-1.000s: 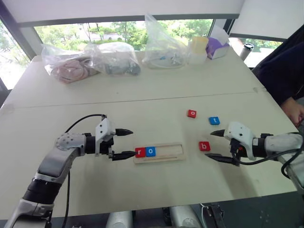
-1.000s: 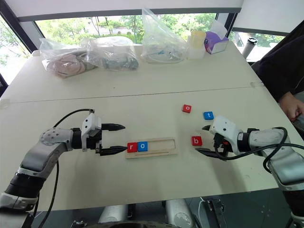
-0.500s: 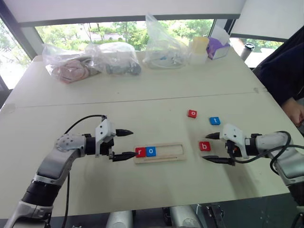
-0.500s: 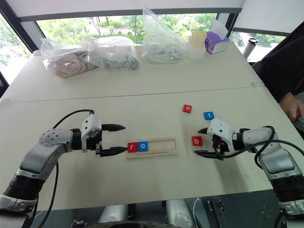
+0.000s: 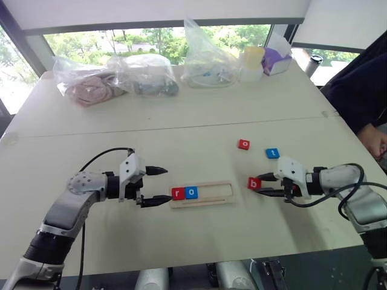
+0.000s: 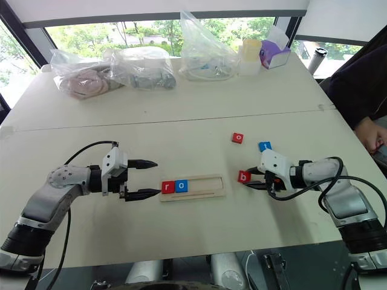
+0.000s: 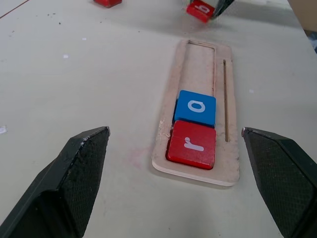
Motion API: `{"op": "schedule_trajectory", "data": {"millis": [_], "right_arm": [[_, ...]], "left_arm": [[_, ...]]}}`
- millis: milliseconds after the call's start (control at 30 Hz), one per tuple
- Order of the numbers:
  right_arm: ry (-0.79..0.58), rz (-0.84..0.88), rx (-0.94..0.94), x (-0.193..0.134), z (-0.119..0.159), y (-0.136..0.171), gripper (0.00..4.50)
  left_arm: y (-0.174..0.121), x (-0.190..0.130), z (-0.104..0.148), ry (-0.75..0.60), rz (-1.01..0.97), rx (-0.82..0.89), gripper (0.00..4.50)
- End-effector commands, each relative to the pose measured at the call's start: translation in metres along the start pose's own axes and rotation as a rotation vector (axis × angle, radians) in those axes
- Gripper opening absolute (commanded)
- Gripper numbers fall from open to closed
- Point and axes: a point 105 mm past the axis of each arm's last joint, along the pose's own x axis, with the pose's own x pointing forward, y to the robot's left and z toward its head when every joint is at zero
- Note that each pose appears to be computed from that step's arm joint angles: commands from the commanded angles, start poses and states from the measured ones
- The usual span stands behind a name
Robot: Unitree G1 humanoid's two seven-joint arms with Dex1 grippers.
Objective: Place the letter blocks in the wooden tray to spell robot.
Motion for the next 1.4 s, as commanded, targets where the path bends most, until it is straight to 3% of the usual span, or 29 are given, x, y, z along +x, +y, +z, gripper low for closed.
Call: {"op": "schedule_trajectory", "data": {"millis": [33,133,400,1400], "right_arm": [[-0.065,0.057,-0.064,0.008,0.032,0.009,1.12],[-0.104,0.138,-0.102,0.032,0.052,0.024,1.12],[-0.095,0.199,-0.126,0.064,0.059,0.034,1.12],[-0.085,0.214,-0.129,0.090,0.057,0.035,1.12]], "left_arm": [[0.000,-0.004,0.011,-0.018,0.006,0.048,4.50],[-0.003,-0.004,0.011,-0.015,-0.011,0.052,4.50],[-0.007,-0.004,0.012,-0.018,-0.016,0.054,4.50],[-0.009,-0.004,0.013,-0.021,0.021,0.047,4.50]]}}
